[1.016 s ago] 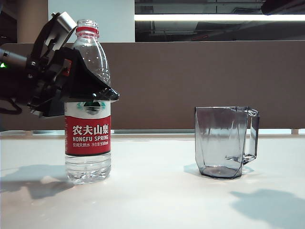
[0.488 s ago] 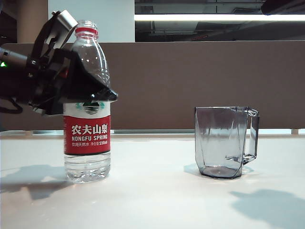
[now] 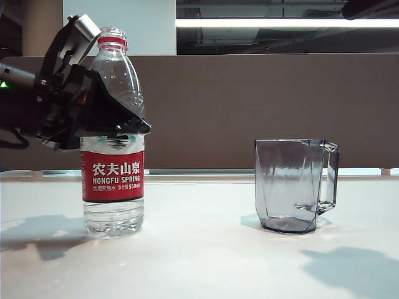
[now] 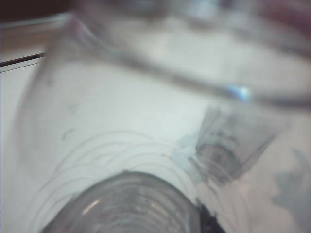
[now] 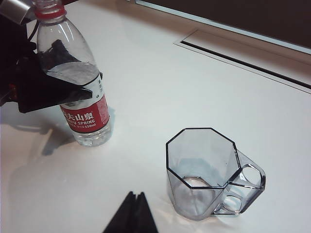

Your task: Pick up the mineral water bottle with the left hand on the table and pour water into the mug until it's half full.

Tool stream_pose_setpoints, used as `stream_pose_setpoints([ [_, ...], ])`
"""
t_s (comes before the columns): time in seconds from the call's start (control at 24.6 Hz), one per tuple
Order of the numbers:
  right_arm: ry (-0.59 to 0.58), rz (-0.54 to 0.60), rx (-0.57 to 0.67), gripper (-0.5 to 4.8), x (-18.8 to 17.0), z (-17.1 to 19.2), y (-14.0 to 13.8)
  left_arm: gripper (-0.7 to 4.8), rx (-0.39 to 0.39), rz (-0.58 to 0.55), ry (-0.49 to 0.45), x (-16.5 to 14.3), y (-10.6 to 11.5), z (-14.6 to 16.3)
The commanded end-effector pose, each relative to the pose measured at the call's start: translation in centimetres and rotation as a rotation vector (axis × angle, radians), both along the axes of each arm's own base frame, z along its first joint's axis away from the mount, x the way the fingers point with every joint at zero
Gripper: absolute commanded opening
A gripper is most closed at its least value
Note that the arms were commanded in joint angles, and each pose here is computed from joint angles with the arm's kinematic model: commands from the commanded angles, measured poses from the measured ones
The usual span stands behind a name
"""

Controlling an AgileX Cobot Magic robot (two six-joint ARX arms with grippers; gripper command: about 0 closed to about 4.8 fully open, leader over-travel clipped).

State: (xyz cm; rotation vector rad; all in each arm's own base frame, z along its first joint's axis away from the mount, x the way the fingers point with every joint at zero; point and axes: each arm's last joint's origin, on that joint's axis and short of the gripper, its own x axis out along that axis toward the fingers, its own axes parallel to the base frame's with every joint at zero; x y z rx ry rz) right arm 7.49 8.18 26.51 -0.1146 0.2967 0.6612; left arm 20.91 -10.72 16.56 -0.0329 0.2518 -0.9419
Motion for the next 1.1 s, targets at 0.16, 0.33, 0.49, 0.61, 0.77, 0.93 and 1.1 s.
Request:
stream_pose_setpoints([
  [0.16, -0.011, 0.001, 0.018, -0.02, 0.0, 0.4, 0.0, 2.63, -0.004, 0.092, -0.06, 0.4, 0.1, 0.6],
  [0.33, -0.01, 0.001, 0.017, -0.02, 0.0, 0.4, 0.0, 2.63, 0.004, 0.132, -0.068, 0.9, 0.0, 1.1],
  [0.49, -0.007, 0.001, 0.013, -0.02, 0.0, 0.3, 0.0, 2.63, 0.013, 0.137, -0.077, 1.7, -0.6, 2.3],
  [0.61, 0.003, 0.001, 0.001, -0.02, -0.1, 0.2, -0.1, 2.63, 0.068, 0.168, -0.097, 2.3, -1.5, 3.3],
  [0.77, 0.01, 0.001, -0.007, -0.02, -0.1, 0.1, -0.1, 2.63, 0.142, 0.184, -0.122, 2.6, -3.0, 4.5],
  [0.93, 0.01, 0.001, -0.007, -0.02, -0.1, 0.1, -0.1, 2.63, 0.161, 0.195, -0.123, 2.7, -4.1, 5.6],
  [1.1, 0.01, 0.001, -0.007, -0.02, -0.1, 0.1, -0.1, 2.63, 0.208, 0.194, -0.161, 2.8, -5.1, 6.2],
])
